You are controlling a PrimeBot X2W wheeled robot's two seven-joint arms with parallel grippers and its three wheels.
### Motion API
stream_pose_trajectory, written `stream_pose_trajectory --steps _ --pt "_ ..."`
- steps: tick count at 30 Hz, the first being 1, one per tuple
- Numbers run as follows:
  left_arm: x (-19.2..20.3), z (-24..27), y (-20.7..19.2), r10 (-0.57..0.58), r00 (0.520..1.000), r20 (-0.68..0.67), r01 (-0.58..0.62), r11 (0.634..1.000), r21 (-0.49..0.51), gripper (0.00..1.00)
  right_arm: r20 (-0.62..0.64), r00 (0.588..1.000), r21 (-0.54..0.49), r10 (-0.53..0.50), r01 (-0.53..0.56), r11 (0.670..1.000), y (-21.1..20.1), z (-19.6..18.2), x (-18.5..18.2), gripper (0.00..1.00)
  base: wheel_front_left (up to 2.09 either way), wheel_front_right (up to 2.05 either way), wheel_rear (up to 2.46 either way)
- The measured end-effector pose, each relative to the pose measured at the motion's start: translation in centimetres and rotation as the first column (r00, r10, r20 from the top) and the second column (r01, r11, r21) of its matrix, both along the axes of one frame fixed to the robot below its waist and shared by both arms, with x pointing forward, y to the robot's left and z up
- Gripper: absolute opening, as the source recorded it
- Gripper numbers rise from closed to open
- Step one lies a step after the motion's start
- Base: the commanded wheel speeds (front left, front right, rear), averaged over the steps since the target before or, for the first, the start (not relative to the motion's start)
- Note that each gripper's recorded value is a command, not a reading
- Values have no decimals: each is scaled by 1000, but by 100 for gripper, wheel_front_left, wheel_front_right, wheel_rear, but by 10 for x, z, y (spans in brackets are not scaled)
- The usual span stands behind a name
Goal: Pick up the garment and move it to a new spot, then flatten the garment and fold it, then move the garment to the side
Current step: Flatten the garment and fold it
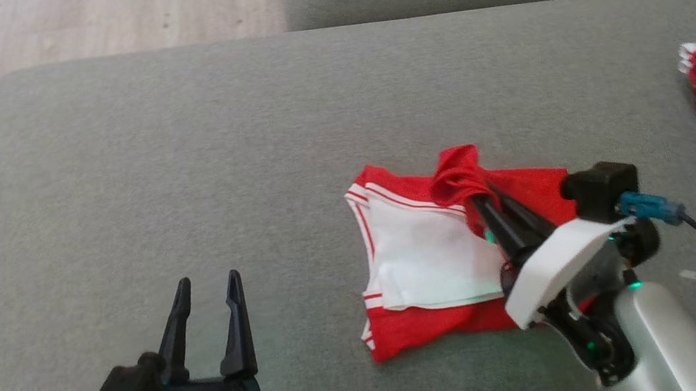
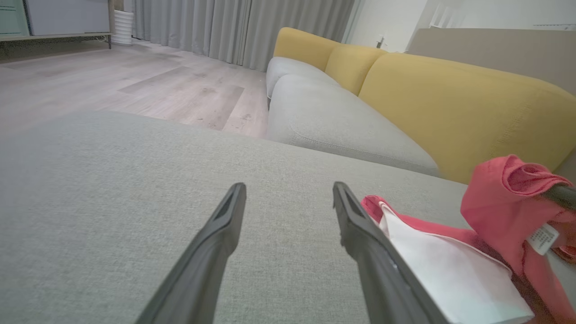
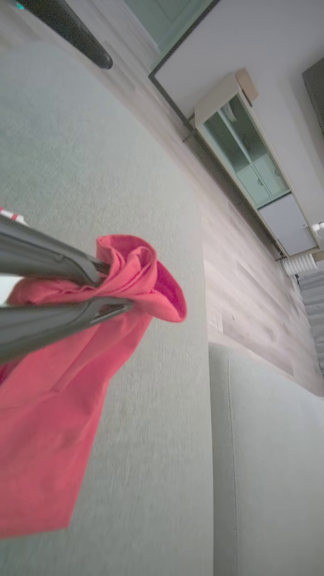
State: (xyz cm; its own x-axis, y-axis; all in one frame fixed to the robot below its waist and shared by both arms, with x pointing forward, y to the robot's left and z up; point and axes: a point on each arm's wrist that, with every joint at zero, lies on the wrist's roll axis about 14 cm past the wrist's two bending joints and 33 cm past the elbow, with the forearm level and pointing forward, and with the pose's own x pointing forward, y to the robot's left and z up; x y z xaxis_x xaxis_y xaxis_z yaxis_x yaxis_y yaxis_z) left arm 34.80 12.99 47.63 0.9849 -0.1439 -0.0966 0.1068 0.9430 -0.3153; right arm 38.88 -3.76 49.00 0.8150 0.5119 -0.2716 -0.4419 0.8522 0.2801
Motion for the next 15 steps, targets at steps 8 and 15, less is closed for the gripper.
stream_pose_trajectory --steps 8,15 --pt "-11 0 20 75 997 -1 -75 997 -4 100 -20 994 50 108 -107 993 43 -12 6 0 0 0 0" --pt "-14 -3 25 96 995 -9 -96 995 -7 100 -64 987 67 147 -142 988 59 -31 1 100 0 0 0"
